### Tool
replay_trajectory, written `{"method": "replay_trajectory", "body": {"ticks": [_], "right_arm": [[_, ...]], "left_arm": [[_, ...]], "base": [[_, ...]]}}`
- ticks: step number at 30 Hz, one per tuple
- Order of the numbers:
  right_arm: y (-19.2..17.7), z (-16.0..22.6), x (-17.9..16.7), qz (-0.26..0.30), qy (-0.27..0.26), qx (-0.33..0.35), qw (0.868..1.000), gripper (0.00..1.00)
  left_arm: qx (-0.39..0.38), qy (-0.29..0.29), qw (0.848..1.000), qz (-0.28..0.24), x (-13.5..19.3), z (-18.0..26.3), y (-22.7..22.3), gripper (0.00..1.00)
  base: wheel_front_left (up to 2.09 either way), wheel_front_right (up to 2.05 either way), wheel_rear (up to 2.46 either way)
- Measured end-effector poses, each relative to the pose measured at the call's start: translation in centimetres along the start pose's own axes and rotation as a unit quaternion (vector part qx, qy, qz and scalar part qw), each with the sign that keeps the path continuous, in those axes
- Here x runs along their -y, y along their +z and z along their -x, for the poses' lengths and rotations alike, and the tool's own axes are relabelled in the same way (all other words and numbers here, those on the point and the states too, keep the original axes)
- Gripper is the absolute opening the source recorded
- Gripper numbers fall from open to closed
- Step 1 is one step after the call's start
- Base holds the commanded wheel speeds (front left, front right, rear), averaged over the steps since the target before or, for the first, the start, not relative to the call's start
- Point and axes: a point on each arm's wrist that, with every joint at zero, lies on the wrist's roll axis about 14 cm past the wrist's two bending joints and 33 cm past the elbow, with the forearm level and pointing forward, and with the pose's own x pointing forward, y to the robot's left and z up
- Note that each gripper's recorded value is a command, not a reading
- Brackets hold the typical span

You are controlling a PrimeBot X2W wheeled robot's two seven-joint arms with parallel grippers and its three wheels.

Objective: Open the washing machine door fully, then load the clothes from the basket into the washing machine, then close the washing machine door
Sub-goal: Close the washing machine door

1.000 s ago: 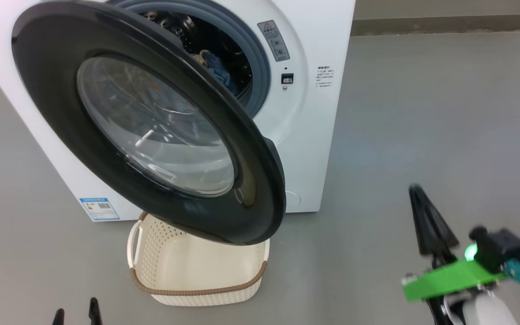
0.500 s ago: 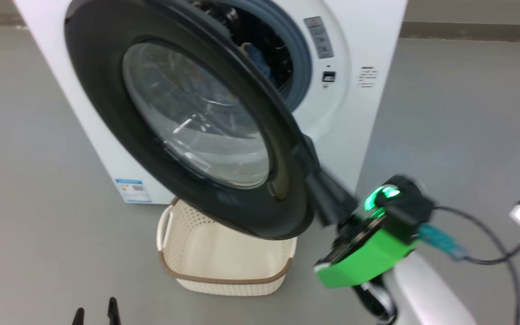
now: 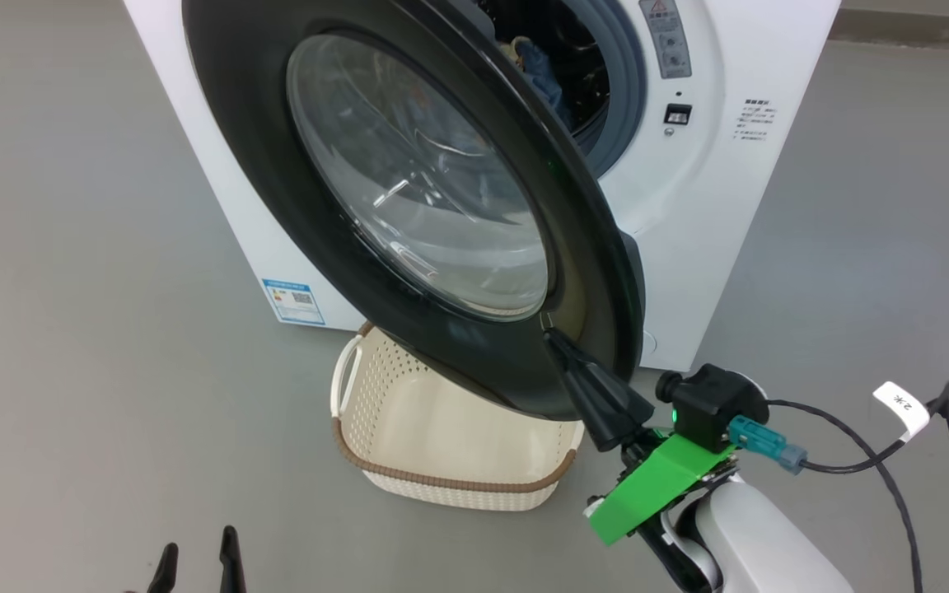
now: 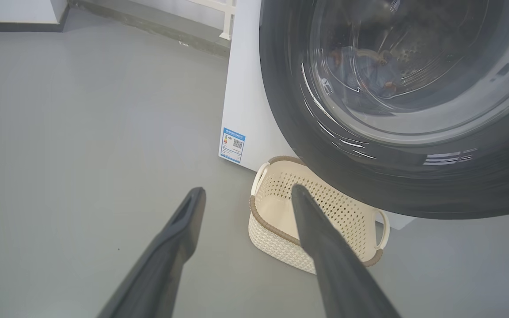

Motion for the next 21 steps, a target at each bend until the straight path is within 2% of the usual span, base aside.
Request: {"method": "replay_trajectory", "body": {"ticks": [7, 21], "right_arm": [[-1.4, 0.0, 2.1, 0.002, -0.019, -0.02, 1.0, 0.0], [-1.8, -2.5, 5.9, 0.005, -0.038, -0.013, 0.999, 0.0]], "left_arm": [[-0.004, -0.007, 1.0, 0.005, 0.8, -0.7, -0.2, 1.0], [-0.02, 0.006, 1.0, 0.02, 0.9, -2.0, -0.9, 1.0]], "base": [[0.0, 0.0, 0.0], [0.0, 0.0, 0.0]]}}
